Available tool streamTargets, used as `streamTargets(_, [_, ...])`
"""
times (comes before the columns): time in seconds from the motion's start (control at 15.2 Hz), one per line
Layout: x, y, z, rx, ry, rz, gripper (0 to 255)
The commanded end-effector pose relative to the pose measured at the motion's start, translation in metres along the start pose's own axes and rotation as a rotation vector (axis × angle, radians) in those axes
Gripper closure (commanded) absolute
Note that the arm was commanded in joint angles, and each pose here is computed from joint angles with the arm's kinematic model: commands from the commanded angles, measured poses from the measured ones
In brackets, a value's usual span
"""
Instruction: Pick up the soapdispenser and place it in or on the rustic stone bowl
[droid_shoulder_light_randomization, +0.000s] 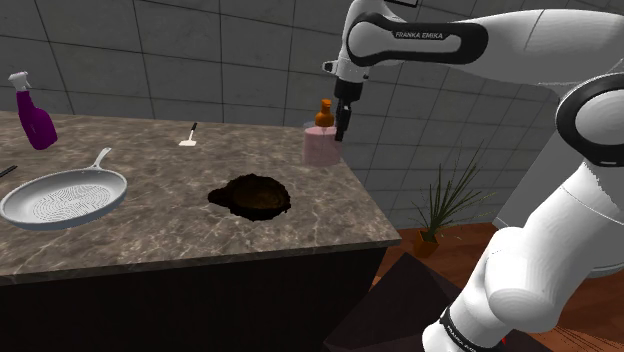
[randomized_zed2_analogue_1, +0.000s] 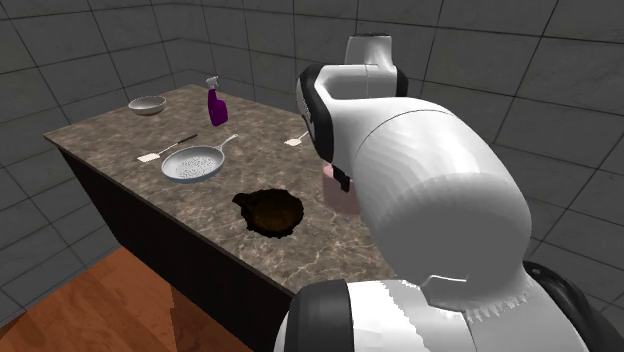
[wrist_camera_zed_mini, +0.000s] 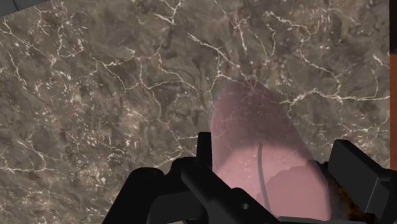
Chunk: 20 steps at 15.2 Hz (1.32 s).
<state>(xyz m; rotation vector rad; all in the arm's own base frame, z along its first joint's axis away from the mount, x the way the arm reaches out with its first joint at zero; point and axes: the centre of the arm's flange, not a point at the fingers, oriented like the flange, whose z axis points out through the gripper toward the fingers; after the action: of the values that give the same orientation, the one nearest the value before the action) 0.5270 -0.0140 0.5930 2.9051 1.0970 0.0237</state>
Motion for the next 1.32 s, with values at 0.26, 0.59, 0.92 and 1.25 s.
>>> streamTargets(0.26, [0.000,0.002,-0.031,0.000,0.000,0.000,255])
streamTargets(0.59, [0.043,-0.028,-0.036,0.000,0.000,0.000,255])
streamTargets(0.92, [0.097,-0.066,-0.038,0.000,0.000,0.000,255])
streamTargets(1.25, [0.151,-0.104,-0.041,0.000,0.000,0.000,255])
